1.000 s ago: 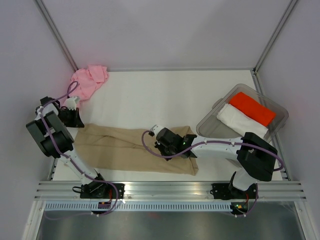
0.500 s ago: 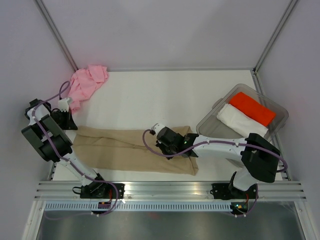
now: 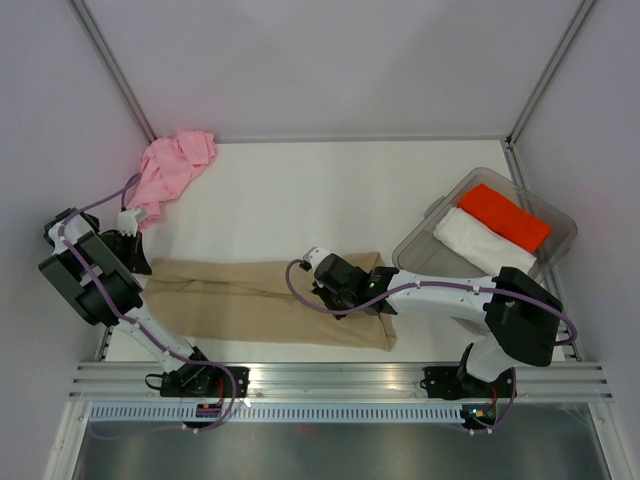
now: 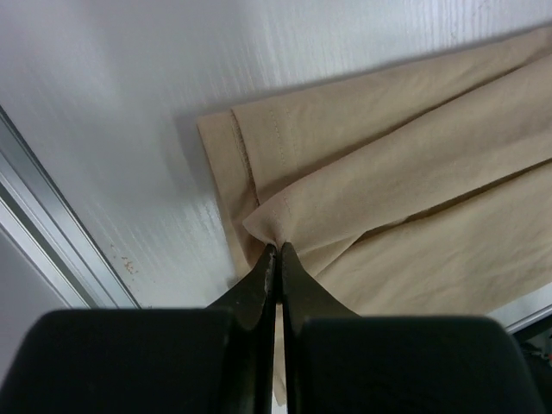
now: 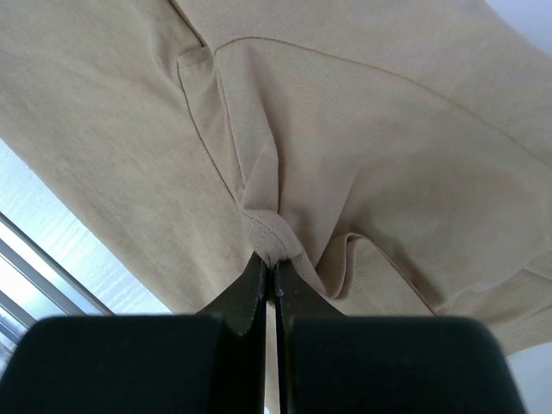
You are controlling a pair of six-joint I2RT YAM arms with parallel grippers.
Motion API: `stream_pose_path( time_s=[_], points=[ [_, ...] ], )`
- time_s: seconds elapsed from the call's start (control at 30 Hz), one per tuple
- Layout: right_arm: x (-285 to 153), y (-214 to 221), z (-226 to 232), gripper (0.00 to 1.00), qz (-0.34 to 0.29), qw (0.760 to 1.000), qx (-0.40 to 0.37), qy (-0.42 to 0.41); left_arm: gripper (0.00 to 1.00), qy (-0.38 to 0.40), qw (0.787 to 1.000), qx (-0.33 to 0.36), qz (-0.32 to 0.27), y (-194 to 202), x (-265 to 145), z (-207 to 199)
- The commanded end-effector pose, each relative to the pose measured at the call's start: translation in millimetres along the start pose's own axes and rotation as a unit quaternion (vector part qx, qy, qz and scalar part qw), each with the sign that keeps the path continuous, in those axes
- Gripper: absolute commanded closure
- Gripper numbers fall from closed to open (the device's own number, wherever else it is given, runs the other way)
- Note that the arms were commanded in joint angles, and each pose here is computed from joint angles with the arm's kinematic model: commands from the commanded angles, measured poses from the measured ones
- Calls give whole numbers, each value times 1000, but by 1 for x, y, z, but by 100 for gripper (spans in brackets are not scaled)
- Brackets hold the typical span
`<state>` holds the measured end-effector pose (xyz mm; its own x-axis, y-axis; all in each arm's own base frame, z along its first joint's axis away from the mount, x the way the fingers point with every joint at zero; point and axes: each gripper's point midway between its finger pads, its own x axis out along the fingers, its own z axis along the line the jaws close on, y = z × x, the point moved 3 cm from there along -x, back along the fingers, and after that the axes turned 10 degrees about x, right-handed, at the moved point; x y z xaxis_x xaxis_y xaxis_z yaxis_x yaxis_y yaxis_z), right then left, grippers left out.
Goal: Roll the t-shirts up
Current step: Fold the tshirt
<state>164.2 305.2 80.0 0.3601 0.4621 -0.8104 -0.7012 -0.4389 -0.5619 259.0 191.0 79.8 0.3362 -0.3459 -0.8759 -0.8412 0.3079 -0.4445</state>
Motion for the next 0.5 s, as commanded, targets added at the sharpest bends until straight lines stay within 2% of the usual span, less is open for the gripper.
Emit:
stream_pose_path(
  time_s=[0.0,0.1,0.37,0.43,0.47],
  points=[
    [-1,5,2,100,4,1000,-5,-11,98,-16,998,40,36,19,-4,4],
    [3,6,3,100,6,1000,-4,-13,98,-28,998,28,52,29,7,18],
    [6,11,3,100,16,1000,-10,-18,98,-42,997,25,52,30,13,29],
    [7,11,5,96,17,1000,-11,-23,98,-43,997,27,52,31,12,30],
    [8,11,6,86,16,999,-9,-27,96,-42,997,28,54,31,13,28]
  ],
)
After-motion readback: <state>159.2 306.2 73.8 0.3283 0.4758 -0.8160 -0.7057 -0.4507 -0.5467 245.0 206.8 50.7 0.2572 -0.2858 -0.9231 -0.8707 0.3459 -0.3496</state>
